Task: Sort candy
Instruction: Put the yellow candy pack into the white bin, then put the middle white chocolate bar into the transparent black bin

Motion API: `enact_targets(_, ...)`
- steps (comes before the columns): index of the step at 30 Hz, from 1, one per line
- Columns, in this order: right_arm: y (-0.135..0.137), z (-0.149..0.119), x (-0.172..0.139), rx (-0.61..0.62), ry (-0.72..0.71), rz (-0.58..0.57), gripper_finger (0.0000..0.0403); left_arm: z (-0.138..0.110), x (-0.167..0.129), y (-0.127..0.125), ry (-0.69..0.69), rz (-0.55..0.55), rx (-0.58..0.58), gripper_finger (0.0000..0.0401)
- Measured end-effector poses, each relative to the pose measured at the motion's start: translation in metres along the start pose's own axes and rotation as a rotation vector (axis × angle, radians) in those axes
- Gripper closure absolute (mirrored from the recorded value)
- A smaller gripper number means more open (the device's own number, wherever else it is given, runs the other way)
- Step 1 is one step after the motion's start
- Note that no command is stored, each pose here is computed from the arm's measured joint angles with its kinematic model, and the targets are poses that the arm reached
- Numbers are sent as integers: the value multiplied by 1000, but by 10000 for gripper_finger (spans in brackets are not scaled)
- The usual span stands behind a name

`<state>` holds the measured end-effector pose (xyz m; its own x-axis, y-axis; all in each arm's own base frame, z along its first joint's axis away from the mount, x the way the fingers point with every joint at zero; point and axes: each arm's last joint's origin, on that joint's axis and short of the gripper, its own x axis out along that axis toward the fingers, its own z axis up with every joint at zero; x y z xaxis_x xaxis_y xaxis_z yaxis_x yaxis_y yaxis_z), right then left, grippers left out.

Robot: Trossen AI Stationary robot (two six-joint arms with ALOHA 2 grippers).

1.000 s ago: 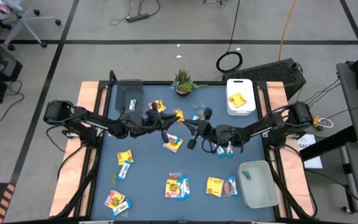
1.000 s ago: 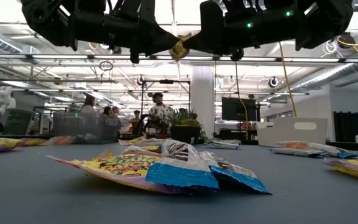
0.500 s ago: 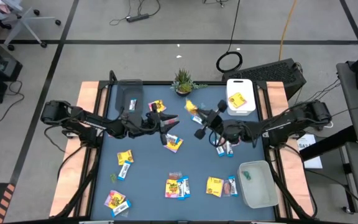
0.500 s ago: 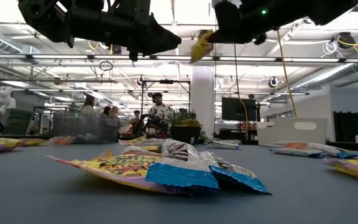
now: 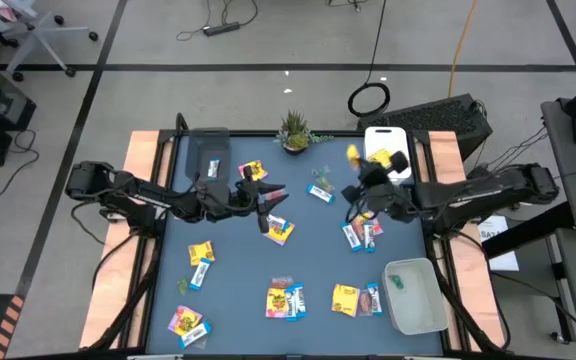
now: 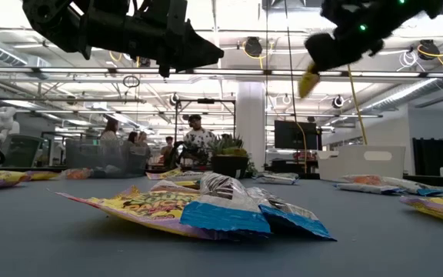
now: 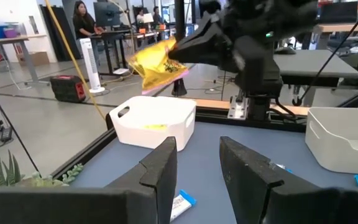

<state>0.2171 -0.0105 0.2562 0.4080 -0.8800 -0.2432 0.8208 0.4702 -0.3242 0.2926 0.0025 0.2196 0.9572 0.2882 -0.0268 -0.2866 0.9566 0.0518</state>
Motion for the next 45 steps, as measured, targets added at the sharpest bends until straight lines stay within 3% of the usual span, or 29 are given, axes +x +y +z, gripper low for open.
enact_targets(6, -34, -28, 14, 96, 221, -143, 401, 0, 0, 0, 4, 0, 1, 273)
enact_targets(13, -50, -50, 39, 243, 387, -230, 401, -1, 0, 0, 7, 1, 2, 273)
enact_targets(25, -73, -79, 73, 457, 475, -284, 399, -2, 0, 0, 21, 0, 7, 273)
enact_targets(31, -79, -81, 78, 486, 480, -309, 368, -2, 0, 0, 22, 0, 7, 273)
enact_targets(39, -81, -75, 77, 372, 509, -230, 295, -9, 0, 0, 91, -1, 29, 273)
enact_targets(42, -82, -60, 73, 356, 485, -142, 293, -12, -1, 0, 119, -2, 38, 273)
enact_targets(45, -78, -44, 66, 330, 440, -30, 316, -15, -1, 0, 150, -4, 48, 273)
